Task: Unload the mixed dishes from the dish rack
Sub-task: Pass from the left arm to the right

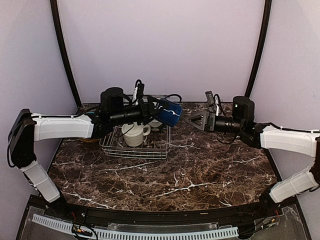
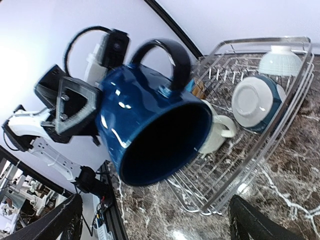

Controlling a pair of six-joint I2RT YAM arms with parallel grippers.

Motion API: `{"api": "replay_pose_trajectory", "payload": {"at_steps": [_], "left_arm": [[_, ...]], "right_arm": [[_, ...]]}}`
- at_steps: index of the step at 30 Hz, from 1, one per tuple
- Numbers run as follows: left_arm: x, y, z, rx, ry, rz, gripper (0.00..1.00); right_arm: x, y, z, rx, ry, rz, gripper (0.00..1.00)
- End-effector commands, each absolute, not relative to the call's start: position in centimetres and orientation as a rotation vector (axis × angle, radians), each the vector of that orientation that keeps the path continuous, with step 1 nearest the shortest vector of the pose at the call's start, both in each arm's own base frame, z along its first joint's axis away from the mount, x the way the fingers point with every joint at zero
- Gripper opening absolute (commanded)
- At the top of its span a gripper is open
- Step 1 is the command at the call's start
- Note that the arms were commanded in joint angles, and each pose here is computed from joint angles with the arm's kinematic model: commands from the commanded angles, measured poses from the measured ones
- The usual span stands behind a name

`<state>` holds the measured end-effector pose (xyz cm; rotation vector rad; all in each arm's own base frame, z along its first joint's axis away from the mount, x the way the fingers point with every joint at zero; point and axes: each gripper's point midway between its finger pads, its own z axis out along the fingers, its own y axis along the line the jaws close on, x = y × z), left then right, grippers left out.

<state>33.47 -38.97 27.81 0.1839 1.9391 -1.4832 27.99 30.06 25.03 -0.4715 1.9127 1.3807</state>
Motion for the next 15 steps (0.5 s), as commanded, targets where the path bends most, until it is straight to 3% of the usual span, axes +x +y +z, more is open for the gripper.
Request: {"api": "replay_pose_trajectory", "payload": {"at_steps": [1, 8, 15], "left_arm": [[32.6, -40.3, 31.5, 0.156, 1.740, -1.790, 0.28], [32.3, -40.6, 31.8, 0.092, 1.595, -1.988, 0.28], [32.4, -41.4, 30.2, 0.067, 1.629, -1.988, 0.27]], "right_arm": [[27.3, 31.0, 28.9, -0.497, 1.716, 1.515, 0.98], [26.9, 31.2, 29.1, -0.470, 1.636, 1.585, 0.95], [27.3, 33.8, 28.2, -0.519, 1.671, 1.665, 0.68]]}}
